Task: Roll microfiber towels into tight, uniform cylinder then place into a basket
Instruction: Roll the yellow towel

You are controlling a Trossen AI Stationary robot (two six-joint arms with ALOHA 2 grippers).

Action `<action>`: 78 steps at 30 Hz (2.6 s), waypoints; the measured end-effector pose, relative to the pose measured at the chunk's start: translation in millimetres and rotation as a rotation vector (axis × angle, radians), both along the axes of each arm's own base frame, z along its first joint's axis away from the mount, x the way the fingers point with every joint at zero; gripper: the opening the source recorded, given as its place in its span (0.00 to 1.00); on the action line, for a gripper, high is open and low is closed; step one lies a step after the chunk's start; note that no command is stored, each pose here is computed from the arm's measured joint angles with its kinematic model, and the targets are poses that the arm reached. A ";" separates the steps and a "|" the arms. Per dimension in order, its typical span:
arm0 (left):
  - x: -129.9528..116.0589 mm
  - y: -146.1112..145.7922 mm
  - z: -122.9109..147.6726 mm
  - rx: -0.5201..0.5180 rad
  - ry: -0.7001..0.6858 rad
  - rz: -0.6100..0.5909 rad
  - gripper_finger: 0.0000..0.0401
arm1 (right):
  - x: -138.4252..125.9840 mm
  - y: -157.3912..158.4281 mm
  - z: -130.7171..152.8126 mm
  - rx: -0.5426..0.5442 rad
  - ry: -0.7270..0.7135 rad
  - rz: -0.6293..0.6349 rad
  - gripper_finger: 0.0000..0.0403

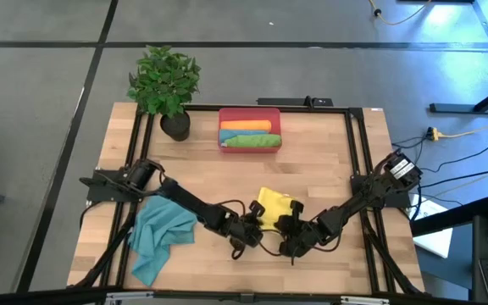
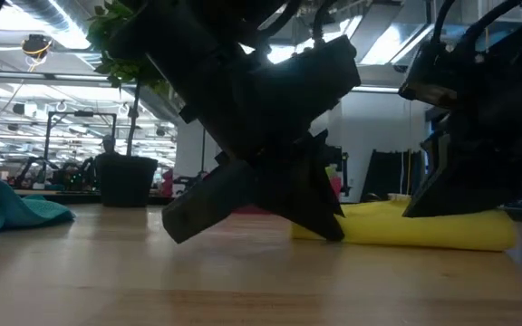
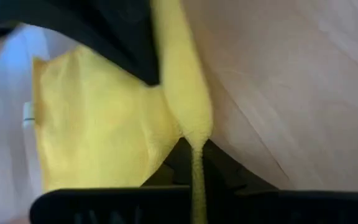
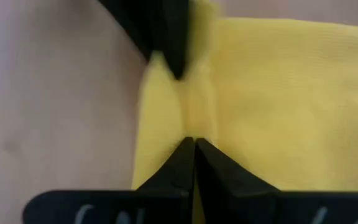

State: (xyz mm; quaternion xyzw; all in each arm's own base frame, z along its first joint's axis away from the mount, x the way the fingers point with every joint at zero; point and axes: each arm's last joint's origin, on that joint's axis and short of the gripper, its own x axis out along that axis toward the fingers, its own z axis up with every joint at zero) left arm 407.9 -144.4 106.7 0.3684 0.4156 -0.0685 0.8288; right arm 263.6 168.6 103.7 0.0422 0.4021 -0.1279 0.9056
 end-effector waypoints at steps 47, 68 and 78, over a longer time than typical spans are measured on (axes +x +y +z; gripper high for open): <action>30.2 91.8 -0.2 -1.245 0.260 0.265 0.00 | -10.4 33.9 27.8 -0.075 -0.165 0.240 0.05; 32.2 91.8 0.0 -1.259 0.234 0.272 0.00 | 0.0 22.0 4.8 -0.094 -0.123 0.137 0.04; 33.3 92.3 0.3 -1.198 0.190 0.186 0.09 | 2.2 7.9 1.0 -0.041 -0.056 0.028 0.02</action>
